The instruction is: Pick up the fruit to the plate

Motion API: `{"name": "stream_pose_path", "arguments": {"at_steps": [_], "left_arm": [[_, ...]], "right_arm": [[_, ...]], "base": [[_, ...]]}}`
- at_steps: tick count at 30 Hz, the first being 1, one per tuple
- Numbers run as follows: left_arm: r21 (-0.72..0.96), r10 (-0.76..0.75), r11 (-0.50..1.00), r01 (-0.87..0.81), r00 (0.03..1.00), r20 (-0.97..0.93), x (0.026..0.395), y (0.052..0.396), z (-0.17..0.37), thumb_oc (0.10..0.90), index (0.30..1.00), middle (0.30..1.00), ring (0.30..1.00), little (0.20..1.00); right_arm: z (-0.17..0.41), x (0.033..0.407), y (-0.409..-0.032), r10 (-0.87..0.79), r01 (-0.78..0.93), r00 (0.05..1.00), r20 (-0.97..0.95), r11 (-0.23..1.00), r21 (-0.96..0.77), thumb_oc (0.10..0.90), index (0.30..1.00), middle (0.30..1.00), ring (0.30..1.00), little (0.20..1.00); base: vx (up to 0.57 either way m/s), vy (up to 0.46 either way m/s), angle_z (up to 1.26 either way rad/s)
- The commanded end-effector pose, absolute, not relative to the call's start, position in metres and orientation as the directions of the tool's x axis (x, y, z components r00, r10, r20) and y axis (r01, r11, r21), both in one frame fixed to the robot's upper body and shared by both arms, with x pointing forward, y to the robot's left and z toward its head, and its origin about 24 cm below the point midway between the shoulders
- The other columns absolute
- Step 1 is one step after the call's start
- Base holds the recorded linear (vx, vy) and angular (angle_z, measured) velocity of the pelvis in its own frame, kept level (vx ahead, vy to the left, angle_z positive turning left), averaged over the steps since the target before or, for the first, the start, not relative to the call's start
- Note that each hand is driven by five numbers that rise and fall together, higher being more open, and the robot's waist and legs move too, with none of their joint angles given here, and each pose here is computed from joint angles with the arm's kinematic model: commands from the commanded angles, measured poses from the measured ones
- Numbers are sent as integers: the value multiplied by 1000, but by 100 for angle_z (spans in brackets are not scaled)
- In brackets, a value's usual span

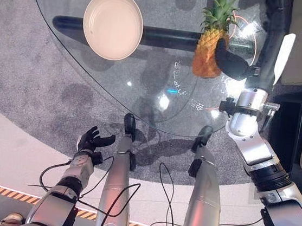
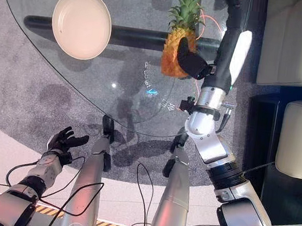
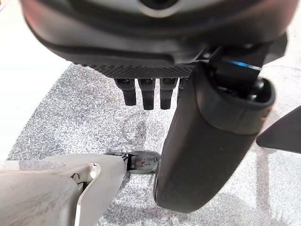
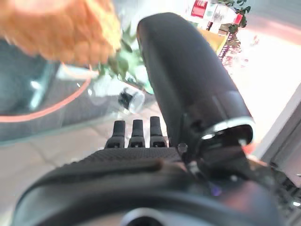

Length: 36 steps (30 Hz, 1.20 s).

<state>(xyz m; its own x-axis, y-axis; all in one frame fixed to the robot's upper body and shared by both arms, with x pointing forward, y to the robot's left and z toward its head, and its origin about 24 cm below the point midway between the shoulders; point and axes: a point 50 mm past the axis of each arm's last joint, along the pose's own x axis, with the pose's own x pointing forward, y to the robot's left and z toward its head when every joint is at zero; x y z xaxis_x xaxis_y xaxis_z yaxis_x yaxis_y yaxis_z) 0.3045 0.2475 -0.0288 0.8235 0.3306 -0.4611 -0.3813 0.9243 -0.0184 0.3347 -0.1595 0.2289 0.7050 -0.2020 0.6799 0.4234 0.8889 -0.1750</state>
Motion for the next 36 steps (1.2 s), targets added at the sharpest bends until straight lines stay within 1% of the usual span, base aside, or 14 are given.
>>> {"name": "stream_pose_path", "arguments": {"at_steps": [1,3,8,14,18,26,36], "left_arm": [[57,376,913,-405,774,-509,279,259,-51,800,900,900,900,900],[57,374,913,-404,775,-510,278,258,-51,800,900,900,900,900],[57,366,917,-395,776,-513,279,255,-52,800,900,900,900,900],[62,366,918,-392,775,-515,279,256,-51,800,900,900,900,900],[69,361,920,-385,767,-530,274,256,-56,800,900,900,900,900],[75,354,925,-373,771,-529,274,252,-57,800,900,900,900,900],[78,343,930,-359,774,-533,272,250,-60,800,900,900,900,900]], "right_arm": [[271,315,-147,-149,334,588,795,940,-71,800,900,900,900,900],[270,315,-146,-149,325,597,788,943,-67,800,900,900,900,900],[259,321,-142,-150,285,667,730,956,-64,800,900,900,900,900],[246,328,-144,-197,291,723,662,956,-33,800,900,900,900,900],[224,337,-146,-227,265,804,549,964,10,800,900,900,900,900],[212,342,-145,-243,265,843,481,964,23,800,900,900,900,900],[208,344,-142,-245,260,858,452,965,30,800,900,900,900,900]], "base": [[0,0,0],[0,0,0],[0,0,0],[0,0,0],[55,-7,1],[0,0,0],[0,0,0]]}}
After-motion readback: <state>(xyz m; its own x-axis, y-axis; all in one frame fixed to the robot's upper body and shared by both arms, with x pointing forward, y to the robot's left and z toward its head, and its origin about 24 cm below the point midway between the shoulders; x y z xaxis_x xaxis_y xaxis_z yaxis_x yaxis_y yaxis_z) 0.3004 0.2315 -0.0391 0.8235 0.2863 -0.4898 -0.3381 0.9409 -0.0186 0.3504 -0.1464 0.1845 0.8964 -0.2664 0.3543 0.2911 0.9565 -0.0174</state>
